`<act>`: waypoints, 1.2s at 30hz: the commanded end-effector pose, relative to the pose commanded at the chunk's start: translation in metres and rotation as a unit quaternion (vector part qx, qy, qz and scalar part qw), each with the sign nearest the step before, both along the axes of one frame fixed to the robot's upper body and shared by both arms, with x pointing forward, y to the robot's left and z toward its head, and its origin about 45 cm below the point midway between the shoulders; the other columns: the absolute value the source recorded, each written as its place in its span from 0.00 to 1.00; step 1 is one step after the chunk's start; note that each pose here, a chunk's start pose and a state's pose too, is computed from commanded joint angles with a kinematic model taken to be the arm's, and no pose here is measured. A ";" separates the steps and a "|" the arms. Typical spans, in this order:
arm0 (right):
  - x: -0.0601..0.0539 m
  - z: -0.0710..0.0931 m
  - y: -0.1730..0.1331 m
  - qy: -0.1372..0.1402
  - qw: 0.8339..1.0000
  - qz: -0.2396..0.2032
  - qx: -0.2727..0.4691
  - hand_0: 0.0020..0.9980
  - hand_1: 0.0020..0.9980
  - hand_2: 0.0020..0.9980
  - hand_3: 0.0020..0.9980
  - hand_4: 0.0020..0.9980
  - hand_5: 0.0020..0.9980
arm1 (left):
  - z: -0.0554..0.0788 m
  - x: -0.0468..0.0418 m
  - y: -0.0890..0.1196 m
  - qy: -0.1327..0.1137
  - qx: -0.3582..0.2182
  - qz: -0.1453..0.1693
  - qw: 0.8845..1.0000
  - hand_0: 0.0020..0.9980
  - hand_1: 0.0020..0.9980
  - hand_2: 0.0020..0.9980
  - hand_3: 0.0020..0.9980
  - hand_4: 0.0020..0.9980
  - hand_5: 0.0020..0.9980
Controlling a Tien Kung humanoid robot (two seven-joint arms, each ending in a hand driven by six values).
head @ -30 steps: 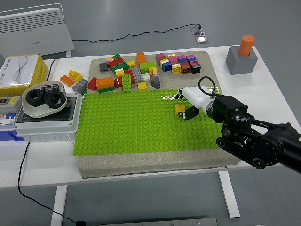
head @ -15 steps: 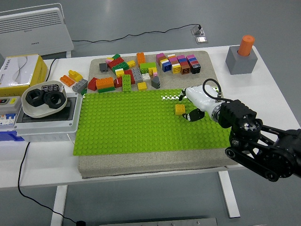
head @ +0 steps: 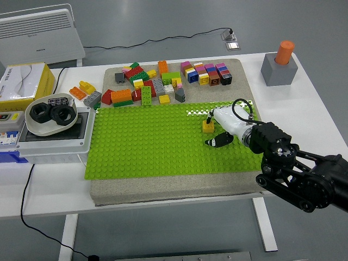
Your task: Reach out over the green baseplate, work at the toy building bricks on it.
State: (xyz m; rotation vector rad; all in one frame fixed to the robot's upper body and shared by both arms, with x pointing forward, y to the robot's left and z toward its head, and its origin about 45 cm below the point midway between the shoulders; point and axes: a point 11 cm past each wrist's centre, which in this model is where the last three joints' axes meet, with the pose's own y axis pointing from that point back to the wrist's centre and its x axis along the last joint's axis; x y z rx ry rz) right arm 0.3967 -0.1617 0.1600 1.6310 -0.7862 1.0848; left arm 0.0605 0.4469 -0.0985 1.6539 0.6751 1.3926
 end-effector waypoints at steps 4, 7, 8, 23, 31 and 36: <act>0.000 -0.006 0.000 0.007 1.000 -0.002 -0.001 0.83 0.85 0.86 0.65 0.83 0.36 | 0.000 0.0009 0.000 0.000 0.000 -0.001 1.000 0.70 0.61 0.52 0.53 0.58 0.43; -0.002 -0.010 0.000 0.011 1.000 -0.003 0.002 0.83 0.85 0.86 0.65 0.83 0.34 | 0.000 0.0013 0.000 0.000 0.000 -0.002 1.000 0.70 0.61 0.52 0.53 0.57 0.43; -0.002 -0.011 0.001 0.011 1.000 -0.003 0.003 0.83 0.85 0.86 0.65 0.83 0.34 | 0.000 0.0014 0.000 0.000 0.000 -0.002 1.000 0.70 0.61 0.52 0.53 0.57 0.43; -0.006 -0.017 0.001 0.017 1.000 -0.012 0.021 0.83 0.85 0.86 0.65 0.84 0.40 | 0.000 0.0009 0.000 -0.005 -0.001 0.000 1.000 0.70 0.61 0.52 0.53 0.57 0.43; -0.003 0.020 -0.001 -0.032 0.996 -0.006 0.086 0.83 0.82 0.83 0.64 0.82 0.40 | 0.000 -0.0013 0.000 -0.005 -0.001 0.001 1.000 0.70 0.61 0.52 0.53 0.58 0.42; -0.009 0.055 -0.007 -0.076 0.979 -0.011 0.189 0.76 0.75 0.78 0.64 0.81 0.39 | -0.001 -0.0012 -0.002 -0.006 -0.002 -0.001 1.000 0.70 0.61 0.52 0.53 0.57 0.42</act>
